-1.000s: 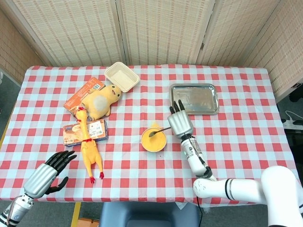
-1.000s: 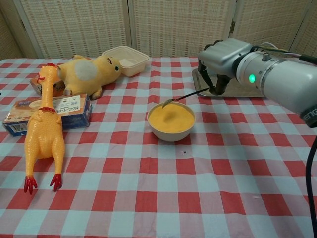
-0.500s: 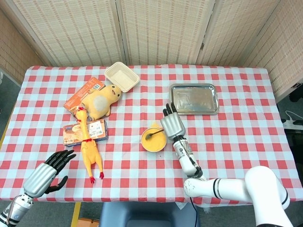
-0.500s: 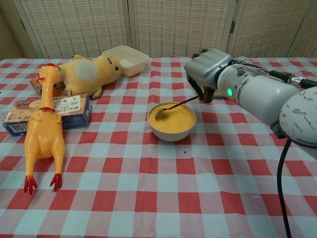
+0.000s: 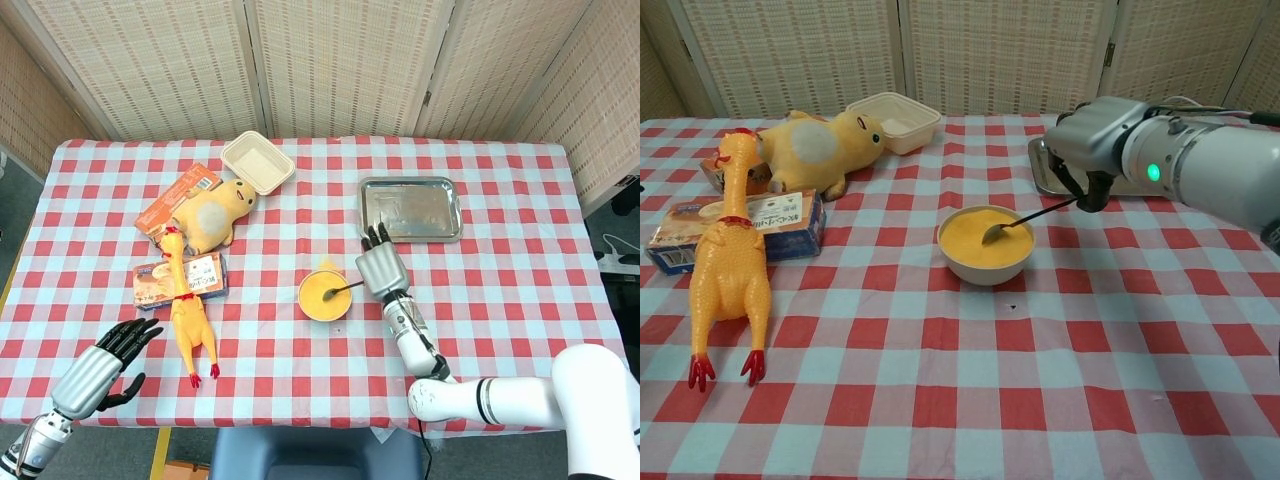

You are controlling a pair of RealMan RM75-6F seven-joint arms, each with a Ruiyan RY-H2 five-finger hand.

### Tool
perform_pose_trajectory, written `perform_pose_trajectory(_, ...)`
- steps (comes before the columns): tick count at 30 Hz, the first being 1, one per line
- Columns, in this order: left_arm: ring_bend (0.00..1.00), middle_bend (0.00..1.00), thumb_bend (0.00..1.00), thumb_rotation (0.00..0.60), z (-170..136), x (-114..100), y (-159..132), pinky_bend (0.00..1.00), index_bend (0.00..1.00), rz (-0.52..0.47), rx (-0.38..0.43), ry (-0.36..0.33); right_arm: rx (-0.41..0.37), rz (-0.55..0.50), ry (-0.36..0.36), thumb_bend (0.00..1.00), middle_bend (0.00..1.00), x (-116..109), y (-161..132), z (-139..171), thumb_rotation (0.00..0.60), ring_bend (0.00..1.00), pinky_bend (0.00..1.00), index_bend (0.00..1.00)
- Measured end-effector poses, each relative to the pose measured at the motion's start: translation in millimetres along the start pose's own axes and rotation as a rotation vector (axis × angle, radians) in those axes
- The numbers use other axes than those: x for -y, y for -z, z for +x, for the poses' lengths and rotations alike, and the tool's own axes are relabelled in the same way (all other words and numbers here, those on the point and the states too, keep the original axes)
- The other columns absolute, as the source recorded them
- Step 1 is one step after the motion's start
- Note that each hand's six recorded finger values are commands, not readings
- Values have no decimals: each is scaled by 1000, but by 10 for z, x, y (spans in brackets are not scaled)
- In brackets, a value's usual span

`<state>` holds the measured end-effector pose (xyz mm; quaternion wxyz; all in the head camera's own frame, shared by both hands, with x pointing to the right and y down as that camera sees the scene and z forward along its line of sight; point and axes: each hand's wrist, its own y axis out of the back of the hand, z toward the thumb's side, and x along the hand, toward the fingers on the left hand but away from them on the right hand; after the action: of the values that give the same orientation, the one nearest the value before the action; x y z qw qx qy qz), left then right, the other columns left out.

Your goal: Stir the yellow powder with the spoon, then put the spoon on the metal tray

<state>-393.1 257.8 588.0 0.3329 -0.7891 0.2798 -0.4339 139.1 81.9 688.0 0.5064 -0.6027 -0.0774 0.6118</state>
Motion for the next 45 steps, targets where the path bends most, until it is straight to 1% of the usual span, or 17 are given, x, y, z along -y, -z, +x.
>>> perform_pose_trajectory(3, 0, 0, 520, 600, -1, -8, -4, 101, 0, -2, -1, -7, 0, -39, 15, 697, 186, -15, 50, 25, 600, 0, 60, 841)
perform_pose_trajectory(8, 0, 0, 520, 600, -2, -3, -3, 101, 0, 0, -1, -4, -1, -75, 59, 696, 186, -62, 104, 59, 600, 0, 60, 835)
perform_pose_trajectory(14, 0, 0, 522, 600, -3, -10, 6, 101, 0, 0, -5, -5, -35, -124, 127, 696, 186, -130, 100, 162, 600, 0, 59, 837)
perform_pose_trajectory(18, 0, 0, 521, 600, -5, -3, 2, 101, 0, -3, -2, 0, -48, -126, 98, 696, 186, -56, 118, 253, 600, 0, 28, 837)
perform_pose_trajectory(23, 0, 0, 521, 600, -3, 18, -8, 101, 0, -5, 1, 11, -36, -98, 51, 696, 186, 45, 170, 301, 600, 0, 28, 841)
perform_pose_trajectory(29, 0, 0, 533, 600, 0, 36, -16, 99, 0, -19, 14, 33, -11, -34, 24, 696, 186, 97, 186, 250, 600, 0, 28, 841)
perform_pose_trajectory(33, 0, 0, 533, 600, 4, 45, -13, 100, 0, -19, 18, 41, 4, -33, 10, 696, 186, 116, 138, 162, 600, 0, 28, 841)
perform_pose_trajectory(39, 0, 0, 532, 600, 10, 40, -4, 100, 0, -33, 27, 44, 24, -2, 13, 696, 186, 105, 24, -5, 600, 0, 28, 842)
perform_pose_trajectory(42, 0, 0, 532, 600, 8, 29, -2, 99, 0, -38, 29, 40, 32, -3, 35, 697, 186, 71, -70, -73, 600, 0, 50, 846)
perform_pose_trajectory(45, 0, 0, 529, 600, 7, 26, 0, 99, 0, -51, 34, 44, 48, -2, 74, 697, 185, 21, -134, -126, 600, 0, 86, 846)
